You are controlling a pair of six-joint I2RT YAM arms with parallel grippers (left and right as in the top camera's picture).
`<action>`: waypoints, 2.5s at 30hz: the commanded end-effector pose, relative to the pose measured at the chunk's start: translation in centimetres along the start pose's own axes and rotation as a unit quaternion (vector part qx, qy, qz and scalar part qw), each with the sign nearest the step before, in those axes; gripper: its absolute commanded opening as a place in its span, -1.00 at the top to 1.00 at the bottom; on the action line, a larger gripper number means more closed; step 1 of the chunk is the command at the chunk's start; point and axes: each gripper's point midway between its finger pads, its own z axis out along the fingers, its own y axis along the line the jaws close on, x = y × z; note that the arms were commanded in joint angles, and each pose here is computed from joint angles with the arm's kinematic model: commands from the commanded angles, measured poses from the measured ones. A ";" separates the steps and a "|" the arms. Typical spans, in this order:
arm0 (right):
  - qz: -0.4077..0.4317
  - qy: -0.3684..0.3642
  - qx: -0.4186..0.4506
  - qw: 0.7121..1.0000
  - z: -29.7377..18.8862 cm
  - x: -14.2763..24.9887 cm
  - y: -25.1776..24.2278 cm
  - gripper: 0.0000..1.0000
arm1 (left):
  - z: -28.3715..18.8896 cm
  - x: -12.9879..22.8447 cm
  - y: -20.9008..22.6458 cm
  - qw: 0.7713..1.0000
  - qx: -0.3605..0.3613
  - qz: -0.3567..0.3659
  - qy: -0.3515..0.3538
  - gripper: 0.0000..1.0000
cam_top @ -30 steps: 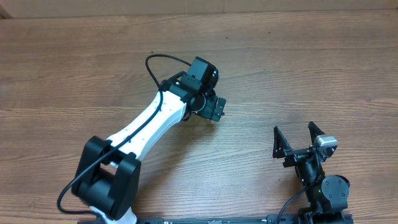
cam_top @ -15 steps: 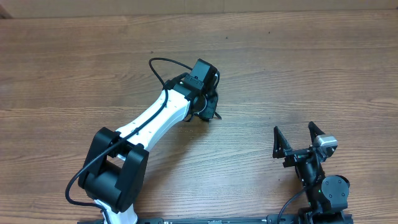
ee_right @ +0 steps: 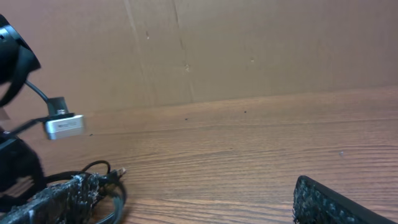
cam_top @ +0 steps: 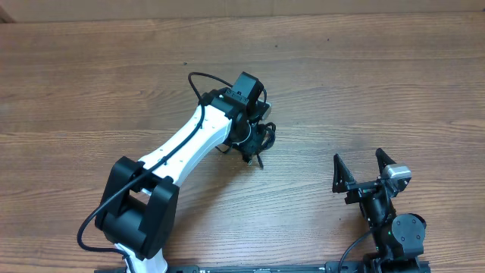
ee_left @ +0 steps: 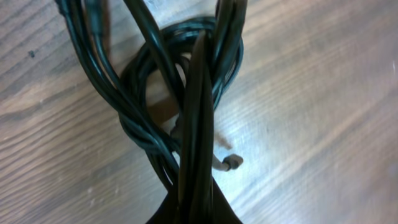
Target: Untangle cables
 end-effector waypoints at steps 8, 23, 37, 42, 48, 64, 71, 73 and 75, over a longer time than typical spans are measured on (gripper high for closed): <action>-0.002 -0.004 0.005 1.000 0.0 0.1 -0.2 -0.99 | -11.2 -0.6 -2.8 0.982 0.007 0.174 -0.069 0.92; -0.002 -0.005 0.008 1.000 0.0 0.1 -0.3 -1.00 | -17.3 1.5 -5.8 0.944 0.040 0.296 -0.138 0.92; -0.002 0.006 -0.138 0.990 -0.7 0.2 4.7 -1.00 | -18.7 4.8 -9.5 0.892 0.143 0.405 -0.141 0.91; 0.040 0.011 -0.154 0.987 -0.9 -0.2 5.3 -1.00 | -18.9 4.4 -9.8 0.898 0.150 0.387 -0.147 0.92; 0.082 -0.004 -0.160 0.984 -1.4 -2.6 5.8 -1.00 | -20.1 2.2 -11.1 0.917 0.187 0.300 -0.186 0.91; 0.113 0.091 -0.182 0.973 -1.0 -7.2 8.1 -1.00 | -29.4 -0.6 -13.4 0.823 0.436 0.220 -0.290 0.91; 0.081 0.072 -0.378 0.919 -3.0 -11.5 14.2 -1.00 | -34.2 0.6 -11.2 0.756 0.529 0.224 -0.314 0.91; 0.067 0.058 -0.436 0.896 -4.5 -12.5 15.7 -0.99 | -34.3 0.4 -10.5 0.764 0.531 0.198 -0.308 0.92; 0.074 0.051 -0.454 0.887 -5.0 -13.3 16.2 -1.00 | -34.4 0.3 -10.2 0.766 0.531 0.192 -0.308 0.92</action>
